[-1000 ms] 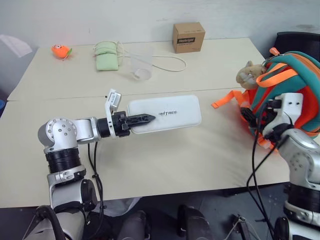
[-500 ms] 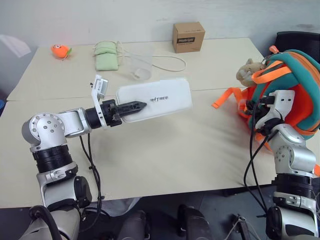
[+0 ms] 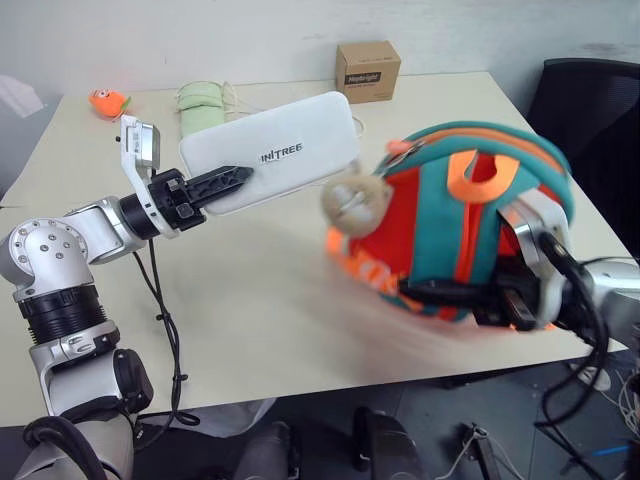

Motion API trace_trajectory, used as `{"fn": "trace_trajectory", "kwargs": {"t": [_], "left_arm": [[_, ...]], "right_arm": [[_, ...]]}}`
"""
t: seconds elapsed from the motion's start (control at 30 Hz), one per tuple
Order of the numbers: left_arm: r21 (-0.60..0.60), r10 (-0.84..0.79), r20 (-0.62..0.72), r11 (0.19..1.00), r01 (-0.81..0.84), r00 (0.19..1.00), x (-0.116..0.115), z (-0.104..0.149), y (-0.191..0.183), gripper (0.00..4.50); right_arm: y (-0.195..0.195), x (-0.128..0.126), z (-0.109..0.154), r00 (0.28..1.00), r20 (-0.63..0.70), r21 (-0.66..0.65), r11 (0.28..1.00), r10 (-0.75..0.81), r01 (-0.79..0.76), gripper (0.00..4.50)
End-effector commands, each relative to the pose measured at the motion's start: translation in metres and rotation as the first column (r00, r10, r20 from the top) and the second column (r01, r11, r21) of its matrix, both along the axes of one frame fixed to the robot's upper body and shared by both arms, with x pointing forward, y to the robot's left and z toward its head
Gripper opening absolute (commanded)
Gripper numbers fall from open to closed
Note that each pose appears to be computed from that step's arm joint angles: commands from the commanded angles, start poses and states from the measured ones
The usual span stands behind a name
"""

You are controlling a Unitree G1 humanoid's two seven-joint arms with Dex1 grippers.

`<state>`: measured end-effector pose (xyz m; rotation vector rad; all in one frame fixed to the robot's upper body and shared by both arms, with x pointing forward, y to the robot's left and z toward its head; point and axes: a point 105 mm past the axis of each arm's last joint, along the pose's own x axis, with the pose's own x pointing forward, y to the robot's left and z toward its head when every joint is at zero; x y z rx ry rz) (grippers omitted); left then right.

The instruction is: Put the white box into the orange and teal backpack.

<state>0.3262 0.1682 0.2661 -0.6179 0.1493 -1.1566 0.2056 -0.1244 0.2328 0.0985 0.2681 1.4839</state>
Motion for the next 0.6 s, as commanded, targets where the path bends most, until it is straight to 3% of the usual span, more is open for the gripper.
{"fn": "trace_trajectory", "kwargs": {"t": [0.03,0.17,0.33,0.5,0.6], "left_arm": [[-0.031,-0.064,0.119,0.997,0.068,0.991,-0.016,0.025,0.001,1.26],[-0.044,-0.153,0.197,0.985,0.165,0.968,-0.037,0.035,0.000,1.26],[-0.027,-0.157,0.278,0.985,0.171,0.948,-0.047,0.049,0.011,1.26],[0.223,-0.178,0.296,0.968,0.113,0.939,-0.045,0.023,0.008,1.26],[0.298,-0.186,0.317,0.950,0.088,0.930,-0.040,0.011,0.007,1.26]], "right_arm": [[-0.004,-0.016,0.008,0.999,0.001,-0.005,0.999,0.053,-0.053,0.03],[-0.017,-0.004,-0.002,0.998,-0.030,-0.050,0.998,-0.047,0.045,0.03],[-0.025,0.005,-0.009,0.994,-0.041,-0.067,0.993,-0.104,0.101,0.03],[-0.028,0.010,-0.006,0.991,-0.022,-0.070,0.989,-0.133,0.131,0.03],[-0.029,0.012,-0.009,0.989,-0.011,-0.103,0.984,-0.145,0.143,0.03]]}}
